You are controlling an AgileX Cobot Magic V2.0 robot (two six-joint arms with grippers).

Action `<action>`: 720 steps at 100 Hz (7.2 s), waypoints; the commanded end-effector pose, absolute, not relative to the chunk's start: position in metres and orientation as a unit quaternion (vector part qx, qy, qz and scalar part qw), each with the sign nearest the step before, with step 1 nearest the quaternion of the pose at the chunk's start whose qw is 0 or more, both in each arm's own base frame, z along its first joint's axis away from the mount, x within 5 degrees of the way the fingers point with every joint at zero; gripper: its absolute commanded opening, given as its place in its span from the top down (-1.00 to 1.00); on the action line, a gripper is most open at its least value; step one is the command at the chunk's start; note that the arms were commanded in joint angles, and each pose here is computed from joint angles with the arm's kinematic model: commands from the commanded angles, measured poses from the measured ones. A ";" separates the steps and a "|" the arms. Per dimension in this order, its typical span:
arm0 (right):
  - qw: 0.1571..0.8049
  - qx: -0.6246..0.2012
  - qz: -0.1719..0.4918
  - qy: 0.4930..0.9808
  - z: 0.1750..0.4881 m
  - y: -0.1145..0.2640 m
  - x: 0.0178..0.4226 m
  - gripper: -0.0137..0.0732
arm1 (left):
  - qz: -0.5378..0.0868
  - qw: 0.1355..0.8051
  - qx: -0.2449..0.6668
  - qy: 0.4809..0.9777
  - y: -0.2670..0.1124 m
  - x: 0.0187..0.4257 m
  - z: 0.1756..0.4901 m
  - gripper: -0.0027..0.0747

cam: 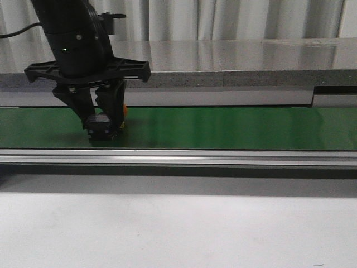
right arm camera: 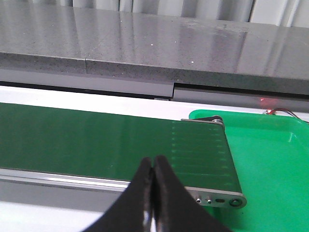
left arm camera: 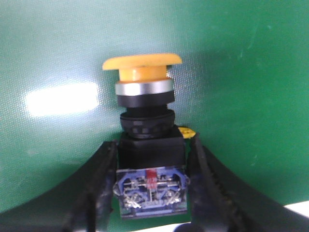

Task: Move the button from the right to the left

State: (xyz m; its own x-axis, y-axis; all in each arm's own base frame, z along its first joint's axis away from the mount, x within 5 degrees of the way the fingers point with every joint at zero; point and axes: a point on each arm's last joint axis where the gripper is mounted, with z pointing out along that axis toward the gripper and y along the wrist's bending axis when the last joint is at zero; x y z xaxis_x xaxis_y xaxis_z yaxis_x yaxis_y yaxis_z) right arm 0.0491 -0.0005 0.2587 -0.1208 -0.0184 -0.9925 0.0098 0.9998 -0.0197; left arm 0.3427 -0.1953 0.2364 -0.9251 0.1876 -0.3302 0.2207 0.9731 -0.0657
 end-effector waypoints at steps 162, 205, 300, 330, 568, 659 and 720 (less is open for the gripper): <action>0.699 -0.003 -0.012 0.715 0.274 -0.001 0.049 0.84 | 0.050 0.155 -0.024 0.986 0.116 0.354 0.206 0.63; 0.699 -0.003 -0.012 0.715 0.274 -0.001 0.049 0.84 | 0.050 0.131 -0.012 0.990 0.118 0.357 0.191 -0.41; 0.699 -0.003 -0.012 0.715 0.274 -0.001 0.049 0.84 | -0.014 0.355 -0.003 0.935 0.031 0.320 0.341 0.98; 0.699 -0.003 -0.012 0.715 0.274 -0.001 0.049 0.84 | -0.068 0.390 0.069 0.916 -0.041 0.306 0.358 0.98; 0.699 -0.003 -0.012 0.715 0.274 -0.001 0.049 0.84 | -0.073 0.730 0.002 0.680 -0.006 0.055 0.200 0.98; 0.760 -0.002 -0.015 0.650 0.264 -0.001 0.056 0.84 | -0.073 0.730 0.002 0.680 -0.006 0.055 0.200 0.98; 0.765 0.001 -0.013 0.644 0.217 -0.001 0.053 0.84 | -0.073 0.730 0.002 0.680 -0.006 0.055 0.200 0.98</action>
